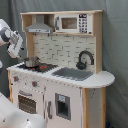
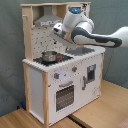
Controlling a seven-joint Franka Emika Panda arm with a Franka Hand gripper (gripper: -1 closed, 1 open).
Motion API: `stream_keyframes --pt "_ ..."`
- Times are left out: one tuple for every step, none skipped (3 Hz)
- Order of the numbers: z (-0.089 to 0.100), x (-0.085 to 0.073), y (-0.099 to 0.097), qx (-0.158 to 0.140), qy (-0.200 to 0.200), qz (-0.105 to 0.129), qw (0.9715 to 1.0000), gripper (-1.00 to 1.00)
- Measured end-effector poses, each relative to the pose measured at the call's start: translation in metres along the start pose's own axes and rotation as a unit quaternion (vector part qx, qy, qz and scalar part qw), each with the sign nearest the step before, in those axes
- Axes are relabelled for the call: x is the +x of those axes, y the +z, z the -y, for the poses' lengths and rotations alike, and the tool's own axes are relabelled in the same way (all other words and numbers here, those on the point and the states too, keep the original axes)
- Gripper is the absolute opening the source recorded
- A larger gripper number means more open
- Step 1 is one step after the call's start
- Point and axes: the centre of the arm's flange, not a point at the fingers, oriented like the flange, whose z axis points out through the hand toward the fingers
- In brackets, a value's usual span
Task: Play with the kitchen
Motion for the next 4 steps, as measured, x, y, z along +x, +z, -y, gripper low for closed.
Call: stream_keyframes --pt "-0.009 0.005 0.003 0.022 -0.007 -0.002 0.9997 1.00" --pt "-0.017 0.009 0.009 0.043 -0.015 0.000 0.9989 1.00" --pt "-0.022 0.012 0.017 0.065 -0.021 0.002 0.9977 1.00" --pt "-0.026 0.016 0.031 0.089 -0.027 0.005 0.9956 1.00"
